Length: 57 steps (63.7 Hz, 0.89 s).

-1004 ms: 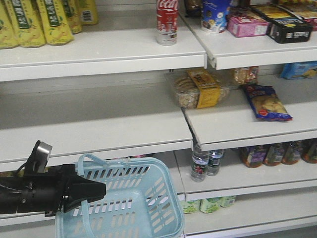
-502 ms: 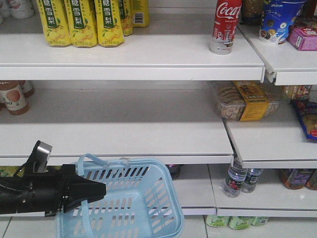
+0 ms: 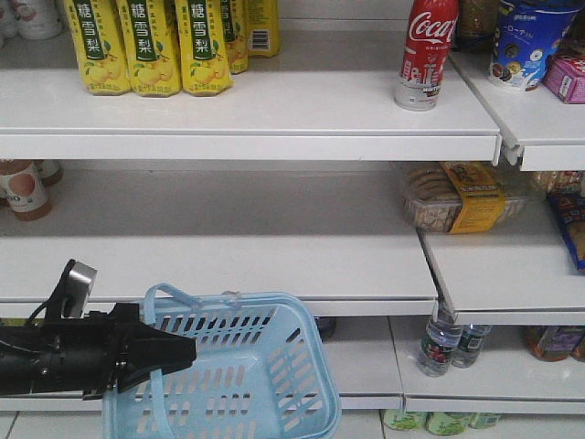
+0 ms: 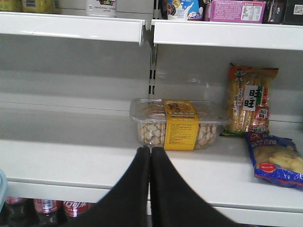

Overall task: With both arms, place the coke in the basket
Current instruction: 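Drive the base up to the shelf with the red Coca-Cola bottle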

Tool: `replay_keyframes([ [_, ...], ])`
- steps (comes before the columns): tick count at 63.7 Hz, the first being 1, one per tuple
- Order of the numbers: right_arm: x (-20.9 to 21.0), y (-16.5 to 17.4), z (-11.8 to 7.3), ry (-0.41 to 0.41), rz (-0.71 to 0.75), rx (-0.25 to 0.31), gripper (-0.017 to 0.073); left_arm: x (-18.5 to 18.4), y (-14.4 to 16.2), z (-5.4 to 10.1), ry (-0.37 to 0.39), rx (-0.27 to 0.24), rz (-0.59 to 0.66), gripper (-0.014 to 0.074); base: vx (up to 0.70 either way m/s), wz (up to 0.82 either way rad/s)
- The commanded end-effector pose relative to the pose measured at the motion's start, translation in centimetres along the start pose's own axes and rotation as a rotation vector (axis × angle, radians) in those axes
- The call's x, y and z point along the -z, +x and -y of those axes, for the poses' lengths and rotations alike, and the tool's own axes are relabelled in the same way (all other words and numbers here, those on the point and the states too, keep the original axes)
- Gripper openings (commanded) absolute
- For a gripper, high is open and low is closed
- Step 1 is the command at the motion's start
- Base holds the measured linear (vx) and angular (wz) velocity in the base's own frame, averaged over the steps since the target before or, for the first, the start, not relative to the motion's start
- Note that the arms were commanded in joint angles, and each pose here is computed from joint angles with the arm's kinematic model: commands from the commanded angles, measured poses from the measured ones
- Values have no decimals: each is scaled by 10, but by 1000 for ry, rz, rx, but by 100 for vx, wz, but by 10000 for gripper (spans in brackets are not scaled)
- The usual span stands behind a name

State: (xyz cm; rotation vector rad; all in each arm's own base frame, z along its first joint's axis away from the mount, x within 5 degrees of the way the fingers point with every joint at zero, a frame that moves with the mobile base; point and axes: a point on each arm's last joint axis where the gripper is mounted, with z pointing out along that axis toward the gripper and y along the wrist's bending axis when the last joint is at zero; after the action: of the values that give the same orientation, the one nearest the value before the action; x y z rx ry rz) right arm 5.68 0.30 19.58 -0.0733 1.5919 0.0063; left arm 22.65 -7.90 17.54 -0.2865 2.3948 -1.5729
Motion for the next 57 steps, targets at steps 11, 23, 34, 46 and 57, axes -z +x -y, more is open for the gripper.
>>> replay_keyframes([
  [11,1,-4,1,10,84,11,-10,4,-3,20,115,-29,22,-6,7,-3],
  [23,1,-4,1,10,84,11,-10,4,-3,20,115,-29,22,-6,8,-4],
  [34,1,-4,1,10,84,11,-10,4,-3,20,115,-29,22,-6,8,1],
  [46,1,-4,1,10,84,11,-10,4,-3,20,115,-29,22,-6,4,0],
  [57,1,-4,1,10,84,11,-10,4,-3,20,115,-29,22,-6,2,1],
])
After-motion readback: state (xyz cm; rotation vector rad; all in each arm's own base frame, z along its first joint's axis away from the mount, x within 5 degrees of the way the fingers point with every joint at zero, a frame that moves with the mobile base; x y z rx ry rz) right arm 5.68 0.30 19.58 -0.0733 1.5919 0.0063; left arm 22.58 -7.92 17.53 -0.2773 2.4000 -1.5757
